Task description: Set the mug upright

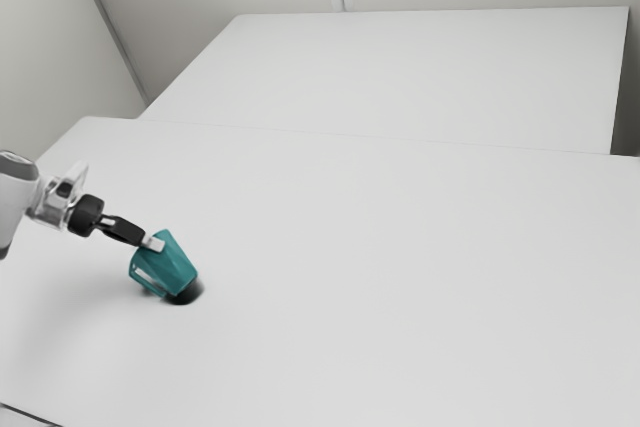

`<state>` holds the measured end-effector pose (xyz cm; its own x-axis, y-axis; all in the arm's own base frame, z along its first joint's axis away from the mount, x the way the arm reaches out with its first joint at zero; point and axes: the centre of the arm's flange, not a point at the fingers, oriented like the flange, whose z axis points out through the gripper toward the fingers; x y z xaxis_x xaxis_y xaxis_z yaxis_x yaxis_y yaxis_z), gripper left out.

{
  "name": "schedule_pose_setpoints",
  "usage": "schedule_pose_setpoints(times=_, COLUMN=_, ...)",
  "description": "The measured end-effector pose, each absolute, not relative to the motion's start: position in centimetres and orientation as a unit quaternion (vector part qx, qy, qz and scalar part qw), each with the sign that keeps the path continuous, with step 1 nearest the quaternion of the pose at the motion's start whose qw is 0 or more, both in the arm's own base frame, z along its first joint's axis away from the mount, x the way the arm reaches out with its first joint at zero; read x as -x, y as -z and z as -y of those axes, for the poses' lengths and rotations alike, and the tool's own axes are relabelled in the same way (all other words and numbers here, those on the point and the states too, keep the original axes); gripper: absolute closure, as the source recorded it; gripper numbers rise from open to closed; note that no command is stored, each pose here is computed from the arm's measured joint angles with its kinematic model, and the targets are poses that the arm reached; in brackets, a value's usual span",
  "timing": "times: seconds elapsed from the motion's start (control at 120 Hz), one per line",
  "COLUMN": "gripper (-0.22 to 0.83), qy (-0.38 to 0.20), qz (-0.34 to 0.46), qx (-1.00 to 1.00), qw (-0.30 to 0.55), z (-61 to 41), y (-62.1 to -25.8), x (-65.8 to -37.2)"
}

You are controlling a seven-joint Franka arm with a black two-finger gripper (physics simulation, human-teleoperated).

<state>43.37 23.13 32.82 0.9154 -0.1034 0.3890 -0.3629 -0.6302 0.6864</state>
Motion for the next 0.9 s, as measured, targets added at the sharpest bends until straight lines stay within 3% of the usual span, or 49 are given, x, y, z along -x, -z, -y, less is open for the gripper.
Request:
schedule_pose_setpoints(times=0.467, gripper=0.79, qy=-0.137, qz=0.225, qx=-0.916, qw=0.302, z=-19.3, y=-40.0, x=-47.2)
schedule_pose_setpoints(times=0.9, gripper=0.79, qy=-0.118, qz=0.316, qx=-0.931, qw=0.136, z=-8.2, y=-40.1, x=-53.6)
